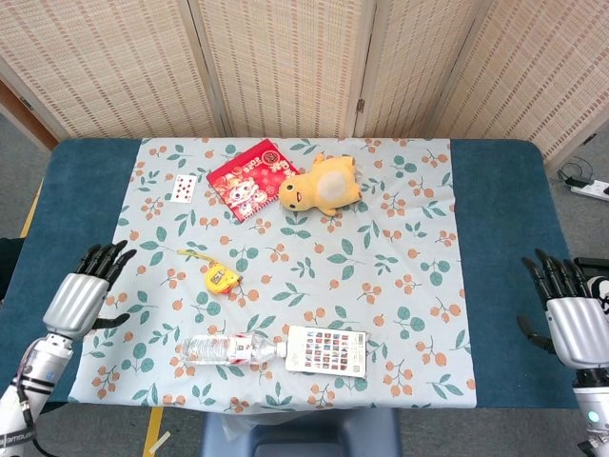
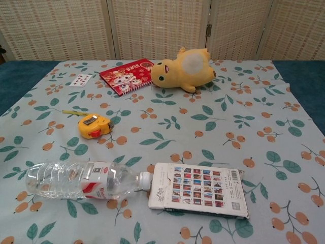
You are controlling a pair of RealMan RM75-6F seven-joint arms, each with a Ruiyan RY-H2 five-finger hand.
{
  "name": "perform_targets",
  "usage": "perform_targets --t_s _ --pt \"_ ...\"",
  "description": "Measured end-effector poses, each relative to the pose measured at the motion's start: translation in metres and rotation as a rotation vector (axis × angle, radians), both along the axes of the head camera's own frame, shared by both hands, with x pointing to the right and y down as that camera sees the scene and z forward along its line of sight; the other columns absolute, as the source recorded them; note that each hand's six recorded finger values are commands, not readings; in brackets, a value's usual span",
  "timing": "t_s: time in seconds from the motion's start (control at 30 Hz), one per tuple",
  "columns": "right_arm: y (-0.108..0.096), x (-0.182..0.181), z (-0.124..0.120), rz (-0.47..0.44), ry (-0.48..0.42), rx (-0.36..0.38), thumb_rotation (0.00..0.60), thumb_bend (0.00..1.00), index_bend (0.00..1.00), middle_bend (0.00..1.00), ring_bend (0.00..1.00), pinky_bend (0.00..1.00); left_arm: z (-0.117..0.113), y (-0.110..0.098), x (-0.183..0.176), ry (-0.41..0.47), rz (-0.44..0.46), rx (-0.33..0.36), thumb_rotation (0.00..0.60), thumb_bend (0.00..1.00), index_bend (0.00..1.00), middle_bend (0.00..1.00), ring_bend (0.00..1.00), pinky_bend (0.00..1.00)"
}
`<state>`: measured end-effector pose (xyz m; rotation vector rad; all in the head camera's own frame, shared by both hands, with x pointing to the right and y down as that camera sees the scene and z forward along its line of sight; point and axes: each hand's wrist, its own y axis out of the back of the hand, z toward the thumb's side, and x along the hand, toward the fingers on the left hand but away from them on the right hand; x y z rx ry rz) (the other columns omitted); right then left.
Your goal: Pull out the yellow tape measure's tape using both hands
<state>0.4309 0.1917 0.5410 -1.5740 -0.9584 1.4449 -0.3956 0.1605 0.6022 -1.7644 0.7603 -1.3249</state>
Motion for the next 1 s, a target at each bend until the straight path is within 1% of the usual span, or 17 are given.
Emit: perform_targets --t_s 0.13,0.23,0.43,0.67,0.83,1.0 --pt "0.001 0.0 -0.001 -0.001 0.004 0.0 0.6 0.36 0.0 0.0 0.0 0.0 0.02 -0.019 0.021 0.008 0.069 -0.053 0.6 0.19 0.1 0.01 0.04 0.0" --pt "0.002 0.001 -0.002 0.004 0.007 -0.001 0.6 0.36 0.0 0.0 0.0 0.0 0.035 -0.03 0.036 0.006 0.119 -0.094 0.6 0.21 0.1 0.01 0.04 0.0" --pt "0.005 0.003 -0.001 0.014 0.013 -0.01 0.6 0.36 0.0 0.0 0.0 0.0 0.066 -0.044 0.069 -0.011 0.214 -0.166 0.6 0.23 0.09 0.01 0.04 0.0" --pt "0.006 0.003 0.0 0.022 0.016 -0.018 0.6 0.36 0.0 0.0 0.0 0.0 0.091 -0.05 0.098 -0.046 0.3 -0.215 0.6 0.24 0.09 0.02 0.05 0.0" --pt "0.007 0.005 0.001 0.03 0.018 -0.023 0.6 0.36 0.0 0.0 0.0 0.0 0.103 -0.052 0.114 -0.091 0.357 -0.232 0.6 0.25 0.13 0.05 0.07 0.0" --pt "0.009 0.008 0.002 0.041 0.021 -0.027 0.6 0.36 0.0 0.0 0.0 0.0 0.116 -0.051 0.124 -0.136 0.398 -0.253 0.6 0.27 0.15 0.06 0.07 0.0"
